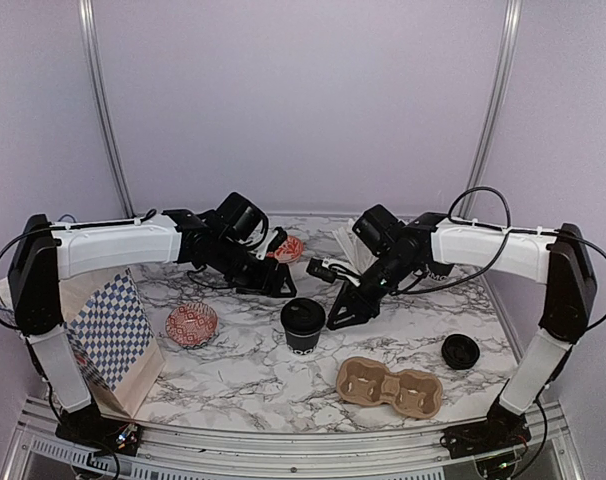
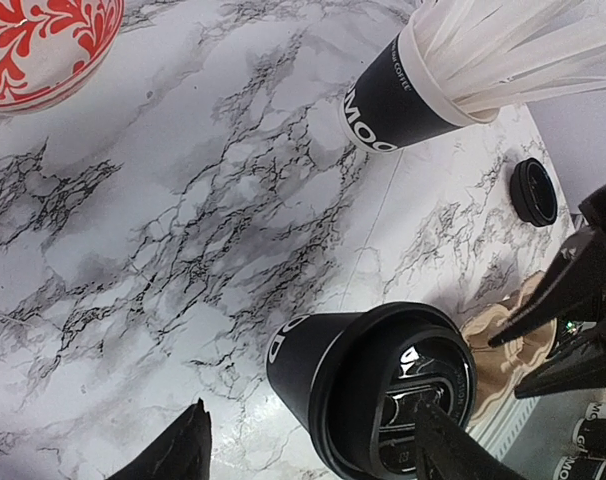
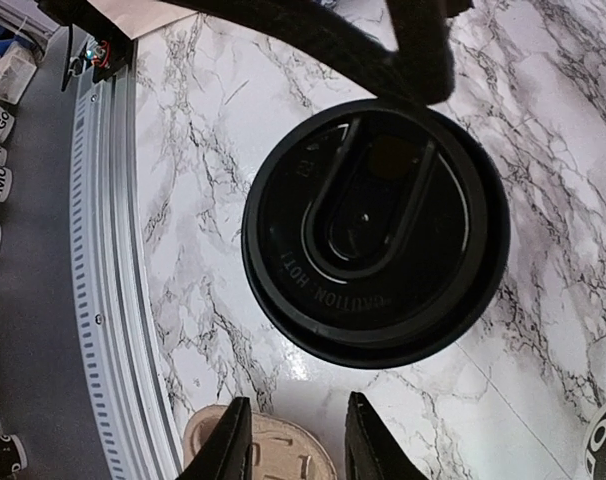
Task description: Pack the takeout coffee
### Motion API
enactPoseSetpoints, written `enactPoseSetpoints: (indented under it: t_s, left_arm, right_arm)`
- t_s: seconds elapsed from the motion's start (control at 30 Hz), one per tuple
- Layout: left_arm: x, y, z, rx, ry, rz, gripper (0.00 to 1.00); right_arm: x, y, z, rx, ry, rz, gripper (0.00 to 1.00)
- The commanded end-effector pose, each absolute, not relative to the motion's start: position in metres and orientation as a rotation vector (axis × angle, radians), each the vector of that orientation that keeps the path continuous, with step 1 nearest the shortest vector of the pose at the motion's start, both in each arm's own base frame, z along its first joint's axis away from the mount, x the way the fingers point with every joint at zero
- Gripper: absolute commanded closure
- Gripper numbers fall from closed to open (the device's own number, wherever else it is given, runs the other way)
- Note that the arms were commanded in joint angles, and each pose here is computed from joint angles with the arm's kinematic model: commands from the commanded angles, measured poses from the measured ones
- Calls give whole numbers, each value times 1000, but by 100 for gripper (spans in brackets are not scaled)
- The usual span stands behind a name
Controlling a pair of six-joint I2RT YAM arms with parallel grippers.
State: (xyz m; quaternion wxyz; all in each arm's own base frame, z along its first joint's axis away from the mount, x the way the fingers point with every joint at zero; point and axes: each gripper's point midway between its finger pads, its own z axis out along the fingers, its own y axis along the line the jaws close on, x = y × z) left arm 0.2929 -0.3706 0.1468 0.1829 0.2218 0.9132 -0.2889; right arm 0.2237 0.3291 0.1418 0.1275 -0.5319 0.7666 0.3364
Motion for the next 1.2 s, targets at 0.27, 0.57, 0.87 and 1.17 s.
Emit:
enactPoseSetpoints:
  t_s: [0.27, 0.57, 0.87, 1.17]
  left_arm:
    - [278, -372, 149, 650, 2568, -864, 32]
    - [264, -356, 143, 566, 2618, -846, 34]
    - [257, -353, 162, 550, 2584, -854, 35]
    - [297, -361, 163, 531, 2543, -743, 34]
  right_arm:
    - [269, 345, 122, -1477, 2322, 789, 74]
    - [298, 350, 125, -1399, 2338, 766, 74]
    - [311, 346, 122, -1356, 2370, 713, 74]
    - [264, 339, 149, -1418, 2310, 984, 64]
